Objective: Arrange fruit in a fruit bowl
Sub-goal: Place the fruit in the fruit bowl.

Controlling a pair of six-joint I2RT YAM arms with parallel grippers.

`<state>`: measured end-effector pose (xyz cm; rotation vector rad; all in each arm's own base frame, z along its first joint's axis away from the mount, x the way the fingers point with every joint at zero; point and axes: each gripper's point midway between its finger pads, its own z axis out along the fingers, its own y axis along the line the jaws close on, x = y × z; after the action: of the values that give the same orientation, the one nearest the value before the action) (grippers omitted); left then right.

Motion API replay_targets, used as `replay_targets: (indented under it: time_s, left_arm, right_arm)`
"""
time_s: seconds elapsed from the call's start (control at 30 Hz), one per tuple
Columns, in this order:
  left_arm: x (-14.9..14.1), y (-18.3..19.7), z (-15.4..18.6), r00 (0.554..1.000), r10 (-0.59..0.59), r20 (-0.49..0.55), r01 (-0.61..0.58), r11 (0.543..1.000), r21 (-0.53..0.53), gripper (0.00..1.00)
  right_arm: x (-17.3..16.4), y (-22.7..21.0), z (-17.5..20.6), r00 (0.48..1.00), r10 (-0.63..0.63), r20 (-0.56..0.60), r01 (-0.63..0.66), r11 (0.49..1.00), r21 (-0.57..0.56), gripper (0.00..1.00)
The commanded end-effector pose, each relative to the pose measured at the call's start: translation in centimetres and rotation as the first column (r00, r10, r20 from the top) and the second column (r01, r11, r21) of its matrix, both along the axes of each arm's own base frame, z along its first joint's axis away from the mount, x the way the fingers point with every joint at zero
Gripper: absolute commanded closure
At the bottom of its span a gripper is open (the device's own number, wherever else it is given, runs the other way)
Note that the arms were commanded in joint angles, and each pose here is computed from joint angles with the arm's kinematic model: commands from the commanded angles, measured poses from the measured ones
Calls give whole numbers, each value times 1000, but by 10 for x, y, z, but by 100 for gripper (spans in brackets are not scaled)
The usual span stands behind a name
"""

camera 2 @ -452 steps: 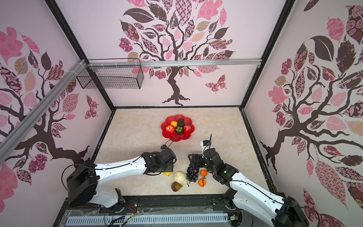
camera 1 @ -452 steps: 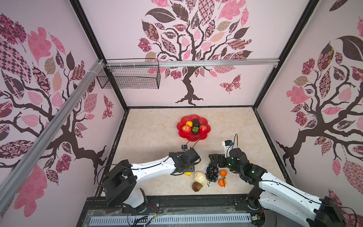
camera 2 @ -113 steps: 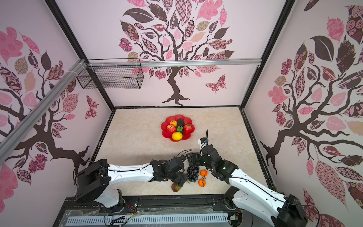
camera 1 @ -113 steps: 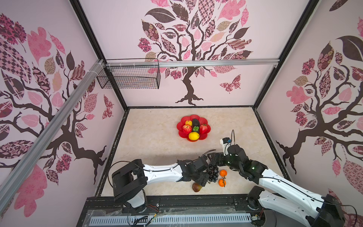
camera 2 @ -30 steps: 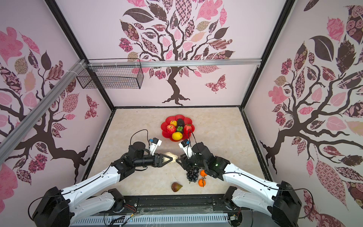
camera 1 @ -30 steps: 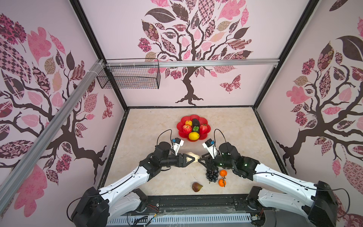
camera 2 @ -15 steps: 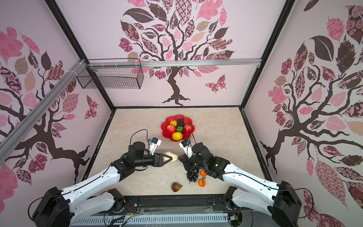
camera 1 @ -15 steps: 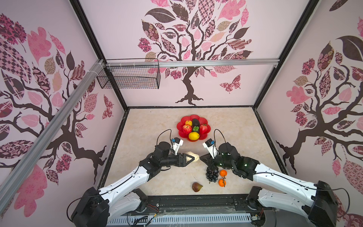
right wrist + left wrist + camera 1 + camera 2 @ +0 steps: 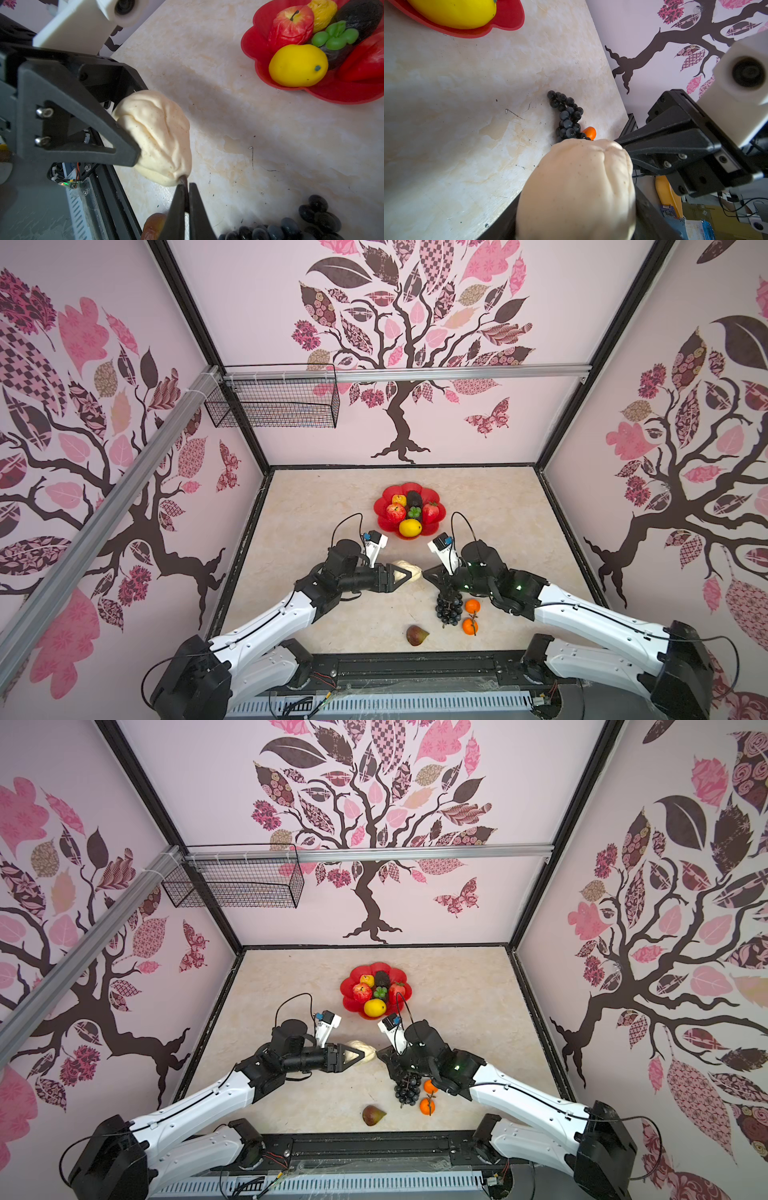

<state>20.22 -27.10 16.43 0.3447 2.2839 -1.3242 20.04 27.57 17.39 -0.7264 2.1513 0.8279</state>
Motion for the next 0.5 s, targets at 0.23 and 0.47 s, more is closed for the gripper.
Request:
replay_targets:
  time_s: [0.23, 0.47]
  left_arm:
    - [0, 2, -11, 1000, 10, -16, -10, 1000, 24, 21]
    - [10, 18, -27, 993, 115, -22, -112, 988, 109, 11]
  right_arm:
    - [18, -2, 18, 997, -71, 41, 72, 997, -18, 96]
    - [33, -10, 20, 986, -144, 80, 150, 986, -74, 96]
